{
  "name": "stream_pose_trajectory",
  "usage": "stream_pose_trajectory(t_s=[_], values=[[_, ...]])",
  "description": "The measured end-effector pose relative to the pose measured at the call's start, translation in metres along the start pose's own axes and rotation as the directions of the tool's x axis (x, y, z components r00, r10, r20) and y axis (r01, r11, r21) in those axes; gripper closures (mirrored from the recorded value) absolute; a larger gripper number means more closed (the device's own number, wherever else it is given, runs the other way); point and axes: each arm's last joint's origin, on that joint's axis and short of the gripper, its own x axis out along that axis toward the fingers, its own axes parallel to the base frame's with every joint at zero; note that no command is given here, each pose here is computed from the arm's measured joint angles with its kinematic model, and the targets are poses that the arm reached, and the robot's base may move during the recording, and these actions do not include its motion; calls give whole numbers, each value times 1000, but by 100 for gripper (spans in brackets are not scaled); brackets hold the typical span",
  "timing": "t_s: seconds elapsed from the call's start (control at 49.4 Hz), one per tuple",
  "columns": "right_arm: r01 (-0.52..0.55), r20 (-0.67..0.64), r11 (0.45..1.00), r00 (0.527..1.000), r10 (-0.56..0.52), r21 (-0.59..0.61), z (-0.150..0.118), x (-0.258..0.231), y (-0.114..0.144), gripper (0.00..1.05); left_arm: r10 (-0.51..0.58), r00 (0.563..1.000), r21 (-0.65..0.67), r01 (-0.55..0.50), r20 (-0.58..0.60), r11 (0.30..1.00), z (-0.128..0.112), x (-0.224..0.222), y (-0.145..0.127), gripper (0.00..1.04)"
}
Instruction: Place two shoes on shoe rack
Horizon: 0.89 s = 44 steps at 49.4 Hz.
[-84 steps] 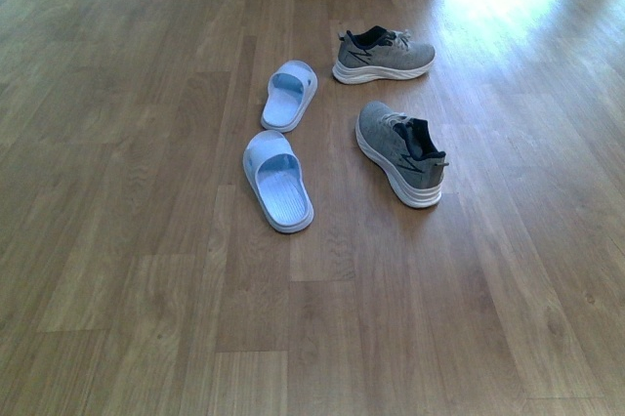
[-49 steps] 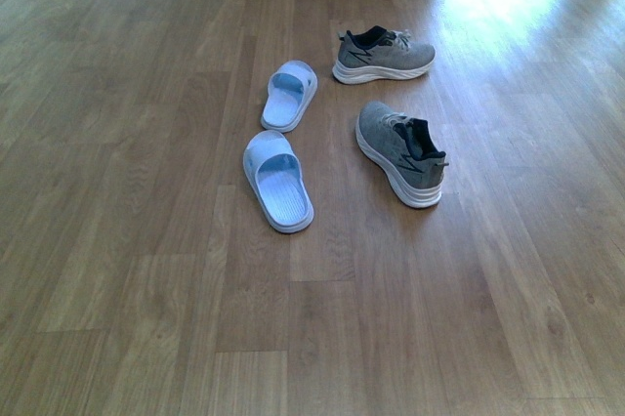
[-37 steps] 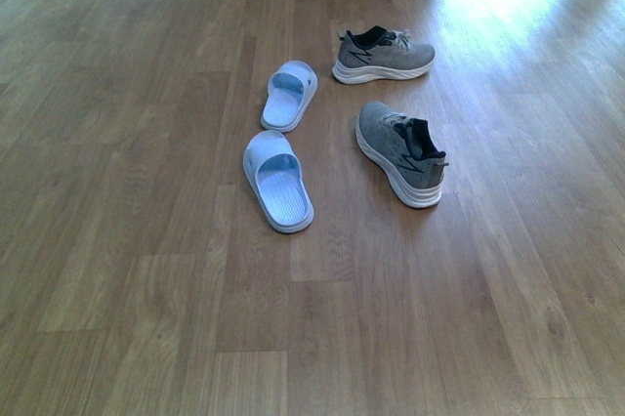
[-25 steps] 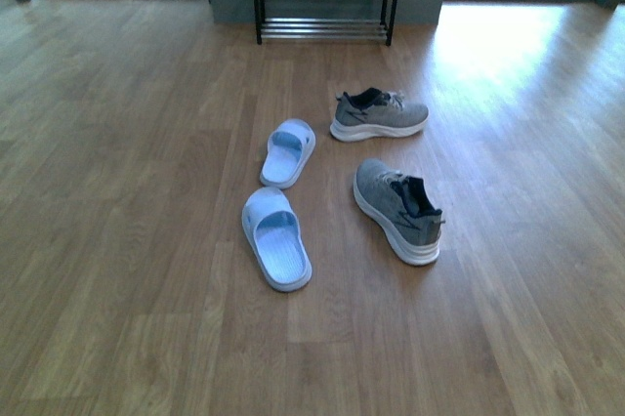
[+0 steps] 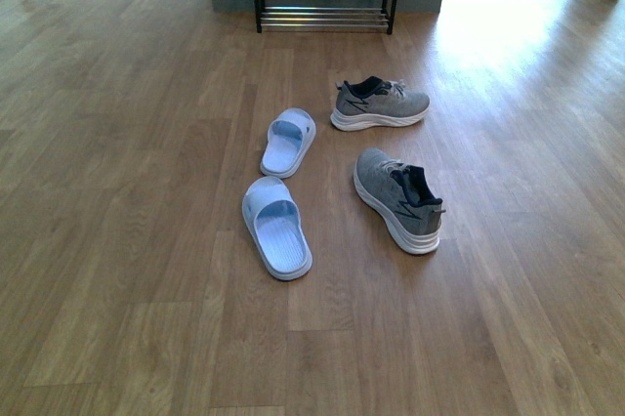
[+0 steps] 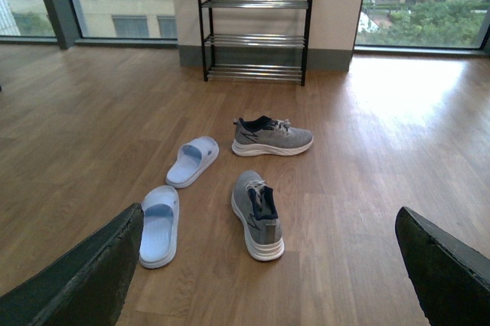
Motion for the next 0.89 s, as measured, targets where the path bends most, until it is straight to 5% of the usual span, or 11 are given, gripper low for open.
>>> stream_pose_trajectory(t_s=[0.89], values=[[-3,0,1000,1000,3,0,0,0,0,9,3,1000,0,-3,0,1000,0,0,0,9]])
